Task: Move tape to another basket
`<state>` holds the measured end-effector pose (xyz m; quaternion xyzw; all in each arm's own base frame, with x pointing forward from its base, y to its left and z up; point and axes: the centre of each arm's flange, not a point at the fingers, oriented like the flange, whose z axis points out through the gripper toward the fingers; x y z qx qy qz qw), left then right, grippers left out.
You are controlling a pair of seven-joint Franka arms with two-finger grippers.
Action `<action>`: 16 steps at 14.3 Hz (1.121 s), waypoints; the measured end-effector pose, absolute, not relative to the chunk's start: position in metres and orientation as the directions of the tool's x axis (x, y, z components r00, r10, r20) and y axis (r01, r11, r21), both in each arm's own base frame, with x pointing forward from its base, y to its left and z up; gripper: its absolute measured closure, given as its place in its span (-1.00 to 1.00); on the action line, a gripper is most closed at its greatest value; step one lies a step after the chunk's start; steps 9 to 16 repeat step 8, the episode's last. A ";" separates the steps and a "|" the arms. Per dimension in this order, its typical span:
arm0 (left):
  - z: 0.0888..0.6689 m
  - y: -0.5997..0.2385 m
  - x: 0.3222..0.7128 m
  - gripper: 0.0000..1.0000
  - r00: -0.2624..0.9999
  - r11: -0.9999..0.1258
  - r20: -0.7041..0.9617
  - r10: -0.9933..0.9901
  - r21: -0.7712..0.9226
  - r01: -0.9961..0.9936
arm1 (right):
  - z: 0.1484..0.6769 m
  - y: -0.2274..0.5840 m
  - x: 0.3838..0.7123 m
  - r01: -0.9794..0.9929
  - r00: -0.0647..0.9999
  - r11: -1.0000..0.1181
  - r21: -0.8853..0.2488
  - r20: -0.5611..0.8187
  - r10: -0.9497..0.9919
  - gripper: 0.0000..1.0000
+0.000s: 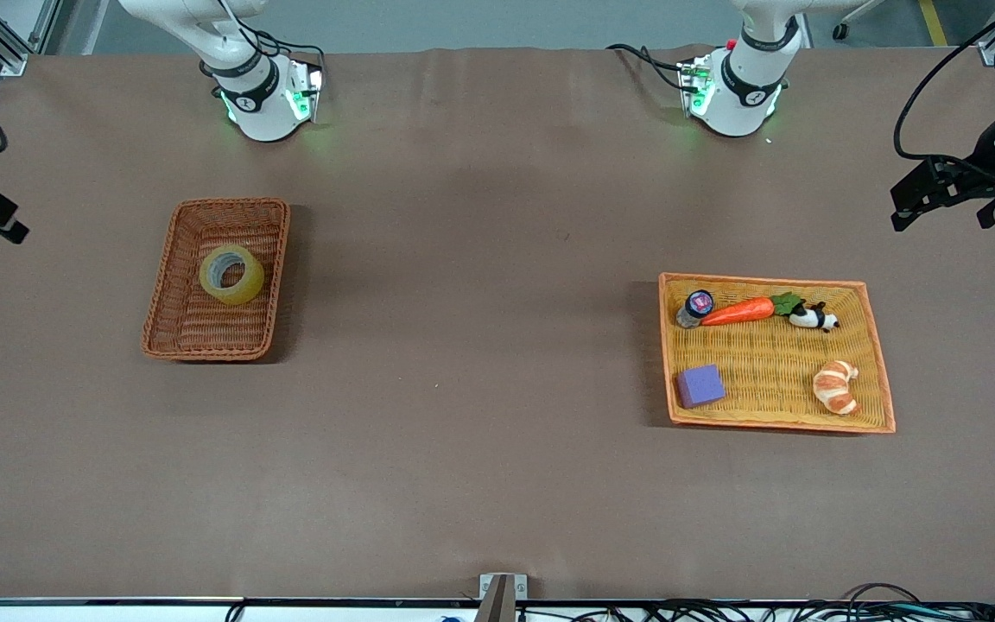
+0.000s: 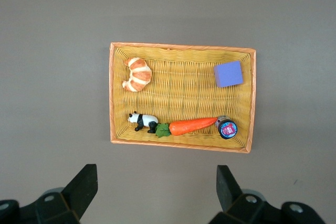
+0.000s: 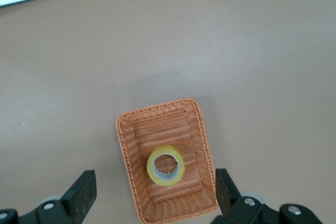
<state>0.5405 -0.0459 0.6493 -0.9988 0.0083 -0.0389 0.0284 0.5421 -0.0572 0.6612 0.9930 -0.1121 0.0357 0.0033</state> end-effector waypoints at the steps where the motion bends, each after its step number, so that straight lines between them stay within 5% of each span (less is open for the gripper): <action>1: 0.649 -0.047 0.540 -1.00 0.997 -0.998 0.077 -0.021 -0.057 -0.016 | 0.660 -0.061 0.545 -0.222 0.974 -0.975 0.001 0.046 -0.221 -1.00; 16: 0.653 -0.060 0.536 -1.00 0.998 -0.999 0.058 -0.032 0.002 -0.032 | 0.653 -0.046 0.560 -0.189 0.982 -0.982 0.005 0.017 -0.189 -1.00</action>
